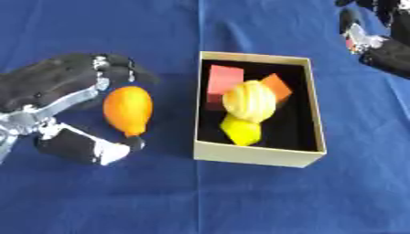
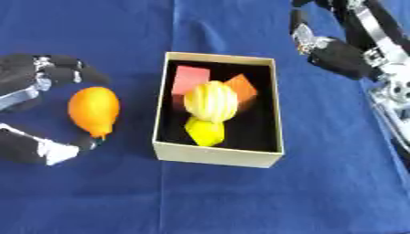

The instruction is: Pick up objects on the table and place them in the box.

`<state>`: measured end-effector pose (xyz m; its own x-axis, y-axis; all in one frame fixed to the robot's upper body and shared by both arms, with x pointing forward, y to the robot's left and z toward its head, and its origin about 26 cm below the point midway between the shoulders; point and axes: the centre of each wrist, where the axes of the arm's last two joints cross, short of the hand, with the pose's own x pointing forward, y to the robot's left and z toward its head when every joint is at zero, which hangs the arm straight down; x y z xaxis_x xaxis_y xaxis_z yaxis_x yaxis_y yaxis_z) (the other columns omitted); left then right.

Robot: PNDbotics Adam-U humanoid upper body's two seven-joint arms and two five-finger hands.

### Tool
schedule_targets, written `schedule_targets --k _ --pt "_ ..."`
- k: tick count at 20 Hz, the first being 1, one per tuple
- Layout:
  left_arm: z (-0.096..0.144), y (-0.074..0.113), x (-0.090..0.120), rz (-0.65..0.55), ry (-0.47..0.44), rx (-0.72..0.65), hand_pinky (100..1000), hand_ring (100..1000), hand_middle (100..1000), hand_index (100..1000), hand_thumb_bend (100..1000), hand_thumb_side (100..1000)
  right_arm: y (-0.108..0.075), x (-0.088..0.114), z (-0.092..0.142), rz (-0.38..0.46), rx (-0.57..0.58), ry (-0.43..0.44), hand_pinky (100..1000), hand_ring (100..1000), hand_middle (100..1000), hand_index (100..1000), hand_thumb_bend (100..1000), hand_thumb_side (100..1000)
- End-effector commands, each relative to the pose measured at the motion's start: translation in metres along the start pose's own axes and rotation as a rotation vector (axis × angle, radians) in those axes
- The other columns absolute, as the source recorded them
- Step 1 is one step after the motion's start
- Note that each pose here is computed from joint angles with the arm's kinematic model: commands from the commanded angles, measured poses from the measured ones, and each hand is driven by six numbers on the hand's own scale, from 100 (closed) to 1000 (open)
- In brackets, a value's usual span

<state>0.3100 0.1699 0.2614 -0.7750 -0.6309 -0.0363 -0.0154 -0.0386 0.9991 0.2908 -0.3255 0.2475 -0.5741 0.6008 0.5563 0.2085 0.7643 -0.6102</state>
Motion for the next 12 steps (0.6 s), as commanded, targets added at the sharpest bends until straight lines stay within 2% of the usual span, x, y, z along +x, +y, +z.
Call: schedule_targets --k 1,7,10,12 --pt "0.004 -0.002 -0.014 -0.044 0.084 0.001 855 826 785 907 418 241 -0.008 0.006 -0.003 0.033 -0.004 -0.028 976 897 703 800 100 447" --pt "-0.004 -0.021 -0.031 -0.083 0.179 -0.005 867 851 816 907 402 218 -0.006 0.006 -0.002 0.033 0.004 -0.024 977 898 703 801 100 436" --pt "-0.01 -0.029 -0.039 -0.085 0.22 0.0 867 853 823 906 394 278 -0.004 0.005 -0.001 0.031 0.011 -0.021 977 899 703 801 100 434" --pt "-0.014 -0.035 -0.045 -0.078 0.248 0.009 866 852 822 904 378 285 -0.003 0.004 0.0 0.03 0.014 -0.018 977 899 703 801 100 433"
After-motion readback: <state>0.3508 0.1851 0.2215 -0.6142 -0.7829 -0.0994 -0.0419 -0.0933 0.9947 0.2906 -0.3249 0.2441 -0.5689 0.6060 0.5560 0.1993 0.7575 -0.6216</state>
